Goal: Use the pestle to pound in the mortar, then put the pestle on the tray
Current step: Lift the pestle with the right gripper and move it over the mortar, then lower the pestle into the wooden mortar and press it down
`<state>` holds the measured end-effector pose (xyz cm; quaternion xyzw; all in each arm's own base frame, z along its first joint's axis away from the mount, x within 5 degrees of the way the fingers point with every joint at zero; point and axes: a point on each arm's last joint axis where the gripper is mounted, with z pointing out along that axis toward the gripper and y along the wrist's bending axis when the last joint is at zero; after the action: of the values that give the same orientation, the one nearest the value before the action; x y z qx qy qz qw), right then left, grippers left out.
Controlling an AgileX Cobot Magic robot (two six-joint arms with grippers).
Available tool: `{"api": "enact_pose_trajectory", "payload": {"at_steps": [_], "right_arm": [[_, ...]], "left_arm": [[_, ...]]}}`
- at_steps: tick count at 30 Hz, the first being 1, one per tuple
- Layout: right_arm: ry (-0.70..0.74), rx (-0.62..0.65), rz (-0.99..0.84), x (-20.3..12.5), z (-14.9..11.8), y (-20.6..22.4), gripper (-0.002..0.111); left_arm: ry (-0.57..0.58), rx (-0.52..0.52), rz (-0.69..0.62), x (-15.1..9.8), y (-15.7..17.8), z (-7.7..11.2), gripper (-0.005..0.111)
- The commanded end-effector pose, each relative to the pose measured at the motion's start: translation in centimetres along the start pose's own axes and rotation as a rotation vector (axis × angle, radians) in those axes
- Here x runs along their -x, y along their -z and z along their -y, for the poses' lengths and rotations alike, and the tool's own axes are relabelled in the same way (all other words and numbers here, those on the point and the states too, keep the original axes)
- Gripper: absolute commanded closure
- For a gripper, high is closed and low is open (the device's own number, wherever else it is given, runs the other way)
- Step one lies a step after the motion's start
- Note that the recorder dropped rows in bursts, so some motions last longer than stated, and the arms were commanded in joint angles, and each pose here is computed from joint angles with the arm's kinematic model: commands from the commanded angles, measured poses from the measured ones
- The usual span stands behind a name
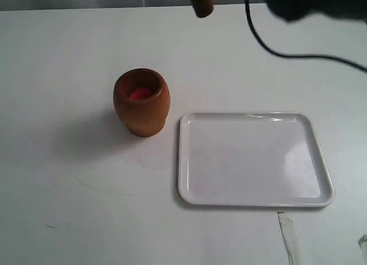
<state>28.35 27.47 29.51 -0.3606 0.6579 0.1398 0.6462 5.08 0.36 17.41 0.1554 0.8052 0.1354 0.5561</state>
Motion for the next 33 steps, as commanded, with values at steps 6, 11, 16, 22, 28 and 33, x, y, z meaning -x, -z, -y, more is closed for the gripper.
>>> {"api": "enact_pose_trajectory", "payload": {"at_steps": [6,11,16,22,28,33], "right_arm": [[-0.293,0.231,0.478,-5.0,-6.0,3.4,0.108],[-0.325,0.331,0.402,-7.5,-7.8,1.7,0.108],[-0.340,0.341,0.355,-9.2,-8.4,0.8,0.108],[-0.341,0.363,0.280,-11.8,-9.5,0.1,0.108],[-0.371,0.375,0.186,-15.1,-10.4,-0.5,0.108],[-0.376,0.320,0.258,-12.6,-9.3,-0.3,0.108]], "left_arm": [[0.012,-0.008,0.007,0.0,0.0,0.1,0.107],[0.012,-0.008,0.007,0.0,0.0,0.1,0.107],[0.012,-0.008,0.007,0.0,0.0,0.1,0.107],[0.012,-0.008,0.007,0.0,0.0,0.1,0.107],[0.012,-0.008,0.007,0.0,0.0,0.1,0.107],[0.012,-0.008,0.007,0.0,0.0,0.1,0.107]]}}
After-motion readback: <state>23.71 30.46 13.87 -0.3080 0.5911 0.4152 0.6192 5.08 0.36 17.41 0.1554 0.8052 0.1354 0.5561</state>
